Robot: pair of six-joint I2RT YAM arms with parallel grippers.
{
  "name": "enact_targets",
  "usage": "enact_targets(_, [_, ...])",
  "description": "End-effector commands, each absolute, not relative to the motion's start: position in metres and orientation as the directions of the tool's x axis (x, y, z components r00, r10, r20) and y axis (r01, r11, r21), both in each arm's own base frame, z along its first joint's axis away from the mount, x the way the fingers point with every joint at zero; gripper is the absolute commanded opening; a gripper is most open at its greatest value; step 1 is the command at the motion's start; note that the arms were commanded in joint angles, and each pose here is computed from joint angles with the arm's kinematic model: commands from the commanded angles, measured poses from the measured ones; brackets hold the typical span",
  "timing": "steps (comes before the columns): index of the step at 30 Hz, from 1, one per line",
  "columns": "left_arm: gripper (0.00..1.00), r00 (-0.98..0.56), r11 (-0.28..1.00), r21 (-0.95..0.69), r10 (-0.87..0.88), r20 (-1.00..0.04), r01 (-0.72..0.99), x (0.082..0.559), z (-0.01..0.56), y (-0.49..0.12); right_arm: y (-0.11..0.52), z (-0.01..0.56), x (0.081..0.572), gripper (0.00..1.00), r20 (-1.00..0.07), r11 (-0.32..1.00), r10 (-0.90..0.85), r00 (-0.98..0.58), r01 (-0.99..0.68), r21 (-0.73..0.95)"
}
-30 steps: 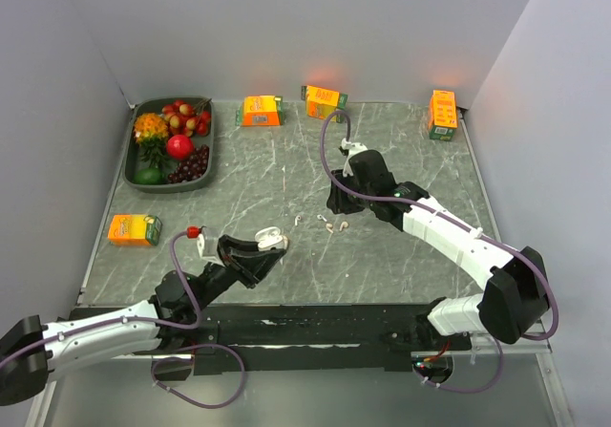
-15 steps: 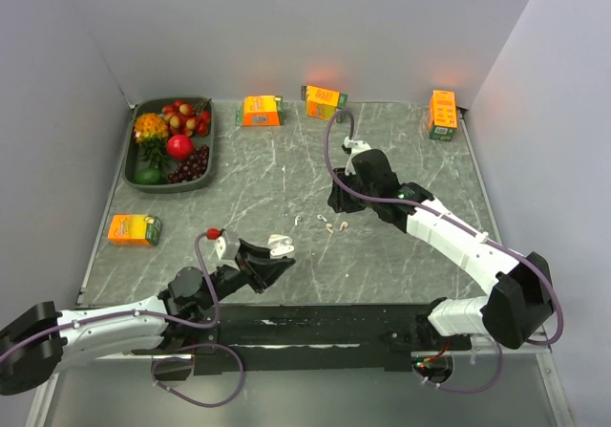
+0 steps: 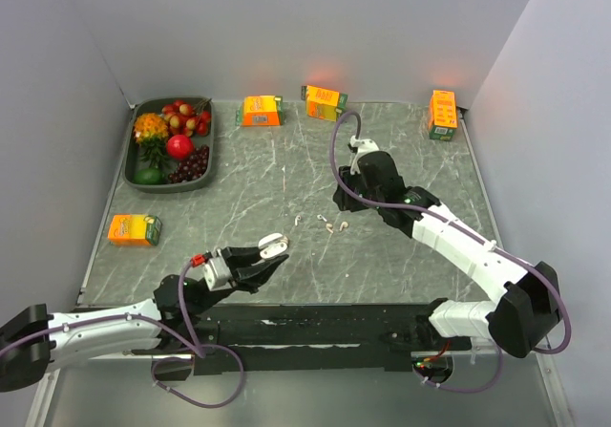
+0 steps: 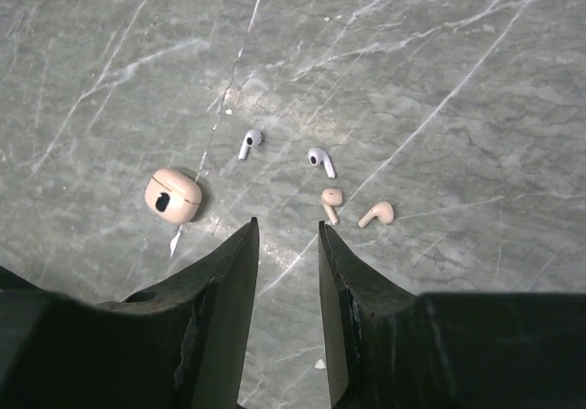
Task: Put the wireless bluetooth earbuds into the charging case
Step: Pick up the earbud from the center of the board.
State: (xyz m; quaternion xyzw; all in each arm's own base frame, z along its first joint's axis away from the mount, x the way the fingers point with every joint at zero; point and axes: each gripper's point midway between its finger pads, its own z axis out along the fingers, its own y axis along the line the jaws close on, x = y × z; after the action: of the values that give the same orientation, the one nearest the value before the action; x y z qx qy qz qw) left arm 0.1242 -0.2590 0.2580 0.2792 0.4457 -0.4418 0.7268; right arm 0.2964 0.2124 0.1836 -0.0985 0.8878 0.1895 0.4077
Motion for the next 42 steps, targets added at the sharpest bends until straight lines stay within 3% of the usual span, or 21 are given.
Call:
enact_targets(1, [0.01,0.304,0.502,0.139,-0.263,-0.916,0.854,0.125,0.220,-0.252,0.211,0.190,0.304,0.40,-0.799,0.914,0.007,-0.601,-0.321,0.249])
enact_targets(6, [0.01,0.317,0.495,0.205,-0.154,-0.936,0.844,0.125,0.204,-0.261,0.210,0.182,0.304,0.40,-0.804,0.913,-0.003,-0.595,-0.329,0.240])
enact_targets(14, [0.01,0.343,0.510,0.212,-0.178,-0.923,0.834,0.124,0.221,-0.261,0.227,0.166,0.309,0.44,-0.789,0.899,-0.101,-0.606,-0.395,0.188])
enact_targets(24, [0.01,0.266,0.493,0.099,-0.281,-0.922,0.864,0.119,0.229,-0.257,0.260,0.122,0.334,0.53,-0.701,0.894,-0.182,-0.690,-0.414,0.175])
enact_targets(42, [0.01,0.010,0.401,-0.187,-0.442,-0.897,0.897,0.107,0.216,-0.250,0.259,0.058,0.347,0.52,-0.594,0.922,-0.241,-0.768,-0.371,0.106])
